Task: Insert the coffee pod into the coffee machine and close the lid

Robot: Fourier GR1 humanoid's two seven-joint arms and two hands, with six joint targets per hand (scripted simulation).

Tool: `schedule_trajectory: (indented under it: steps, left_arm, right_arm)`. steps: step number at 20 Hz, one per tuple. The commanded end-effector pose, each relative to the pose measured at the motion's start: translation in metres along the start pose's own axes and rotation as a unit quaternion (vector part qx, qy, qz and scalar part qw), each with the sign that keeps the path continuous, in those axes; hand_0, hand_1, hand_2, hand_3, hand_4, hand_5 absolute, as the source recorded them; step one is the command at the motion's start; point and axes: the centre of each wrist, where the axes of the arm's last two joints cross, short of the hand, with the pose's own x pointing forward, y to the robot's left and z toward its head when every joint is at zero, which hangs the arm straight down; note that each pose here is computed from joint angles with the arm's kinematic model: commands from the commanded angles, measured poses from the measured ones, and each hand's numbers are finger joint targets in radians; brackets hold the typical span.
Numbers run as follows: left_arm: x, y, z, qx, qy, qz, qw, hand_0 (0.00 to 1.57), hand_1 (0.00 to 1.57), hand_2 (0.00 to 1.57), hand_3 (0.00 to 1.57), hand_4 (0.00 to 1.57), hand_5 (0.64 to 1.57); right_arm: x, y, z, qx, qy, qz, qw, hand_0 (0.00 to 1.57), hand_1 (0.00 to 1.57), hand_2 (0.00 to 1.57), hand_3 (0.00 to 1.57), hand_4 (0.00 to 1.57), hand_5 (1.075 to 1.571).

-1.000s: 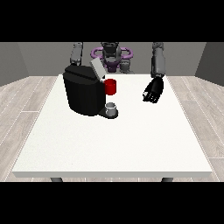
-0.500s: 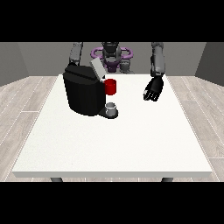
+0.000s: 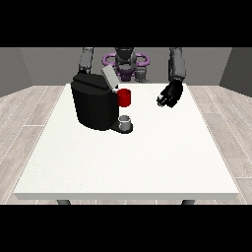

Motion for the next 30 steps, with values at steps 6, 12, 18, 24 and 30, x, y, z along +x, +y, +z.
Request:
schedule_trajectory:
  steps: [6,12,18,24,30]
  left_arm:
    - [0.043,0.031,-0.024,-0.053,-0.013,0.015,0.998,1.42,1.42,1.4,1.33,0.53,1.571]
    - [0.095,0.037,-0.044,-0.063,-0.037,0.001,0.997,1.42,1.42,1.4,1.34,0.56,1.571]
    - [0.113,0.092,-0.047,-0.015,-0.06,0.033,0.998,1.38,1.38,1.4,1.38,0.52,1.571]
    - [0.139,0.121,-0.053,0.014,-0.04,0.056,0.998,1.2,1.2,1.24,1.26,0.49,1.571]
    - [0.125,0.176,-0.034,0.053,-0.041,0.021,0.998,1.2,1.2,1.27,1.26,0.49,1.571]
  right_arm:
    - [-0.026,0.001,0.011,0.019,0.039,-0.001,0.999,0.0,0.0,0.0,0.0,0.0,1.571]
    - [-0.028,-0.006,0.0,0.004,0.038,-0.018,0.9991,0.0,0.0,0.0,0.0,0.0,1.571]
    - [-0.013,-0.005,-0.004,0.003,-0.005,-0.027,0.9996,0.0,0.0,0.0,0.0,0.0,1.571]
    - [0.02,-0.012,-0.021,0.006,-0.028,-0.022,0.9993,0.0,0.0,0.0,0.0,0.0,1.571]
    - [0.042,-0.026,-0.03,0.004,-0.067,-0.024,0.9975,0.0,0.0,0.0,0.0,0.26,1.571]
